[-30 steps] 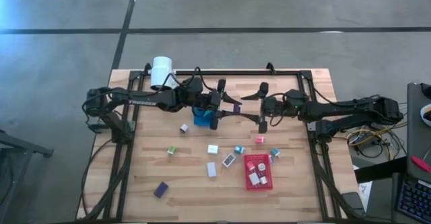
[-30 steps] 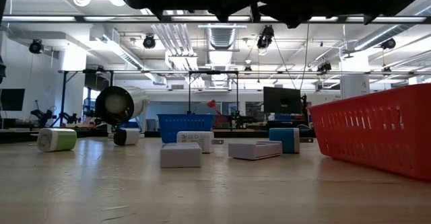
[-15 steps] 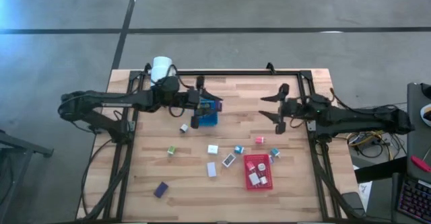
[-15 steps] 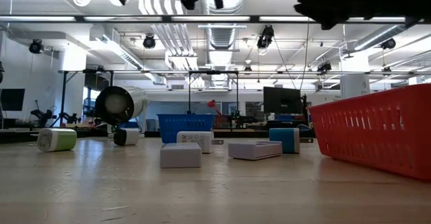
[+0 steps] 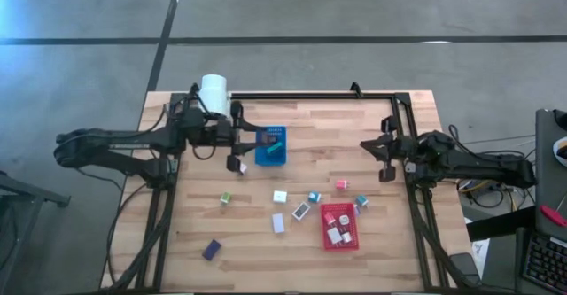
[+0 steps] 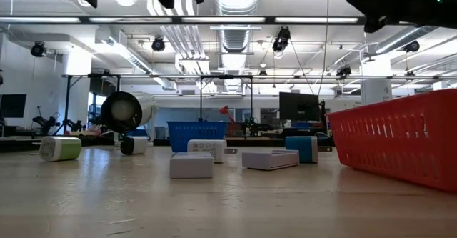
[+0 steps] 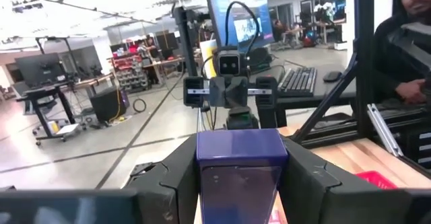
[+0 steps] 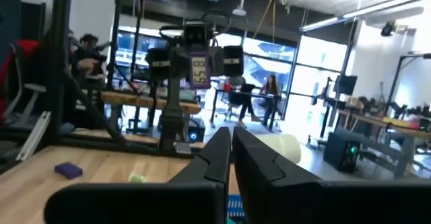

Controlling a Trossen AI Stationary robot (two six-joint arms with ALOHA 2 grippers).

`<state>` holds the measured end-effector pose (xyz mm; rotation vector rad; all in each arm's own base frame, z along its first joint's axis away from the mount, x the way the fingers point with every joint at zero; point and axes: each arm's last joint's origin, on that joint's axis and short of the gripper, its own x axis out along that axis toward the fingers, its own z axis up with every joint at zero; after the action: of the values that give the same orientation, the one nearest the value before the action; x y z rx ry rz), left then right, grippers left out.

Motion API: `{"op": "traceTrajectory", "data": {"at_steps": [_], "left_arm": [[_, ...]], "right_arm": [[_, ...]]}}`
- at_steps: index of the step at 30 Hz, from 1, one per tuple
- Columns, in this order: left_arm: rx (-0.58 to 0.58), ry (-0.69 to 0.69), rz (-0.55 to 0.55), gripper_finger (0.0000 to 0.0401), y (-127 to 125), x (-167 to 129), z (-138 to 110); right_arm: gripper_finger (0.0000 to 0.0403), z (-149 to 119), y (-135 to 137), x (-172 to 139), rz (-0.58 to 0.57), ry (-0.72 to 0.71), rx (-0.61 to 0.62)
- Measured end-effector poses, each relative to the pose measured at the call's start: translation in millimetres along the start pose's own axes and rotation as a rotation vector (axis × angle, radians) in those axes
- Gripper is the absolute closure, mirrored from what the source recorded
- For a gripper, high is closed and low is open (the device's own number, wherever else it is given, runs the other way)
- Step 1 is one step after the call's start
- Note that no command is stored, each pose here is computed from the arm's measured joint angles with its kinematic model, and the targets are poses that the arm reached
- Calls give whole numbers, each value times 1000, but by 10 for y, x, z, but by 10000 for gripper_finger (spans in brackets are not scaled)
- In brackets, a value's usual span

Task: Pick & Place Office items
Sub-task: Put the right dark blue digital clock into the blue bin

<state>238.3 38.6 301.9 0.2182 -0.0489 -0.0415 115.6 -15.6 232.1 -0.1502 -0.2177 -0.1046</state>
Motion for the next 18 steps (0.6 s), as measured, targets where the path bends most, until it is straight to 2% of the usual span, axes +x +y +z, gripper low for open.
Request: {"op": "traceTrajectory", "data": {"at_steps": [9, 13, 18], "left_arm": [[6, -55, 22, 246, -57, -303, 69], [11, -92, 29, 246, -109, -519, 69], [25, -150, 41, 246, -204, -829, -17]], "right_arm": [[394, -102, 24, -142, 15, 66, 35], [394, -196, 50, -174, 60, 73, 37], [394, -206, 52, -207, 53, 50, 35]]}}
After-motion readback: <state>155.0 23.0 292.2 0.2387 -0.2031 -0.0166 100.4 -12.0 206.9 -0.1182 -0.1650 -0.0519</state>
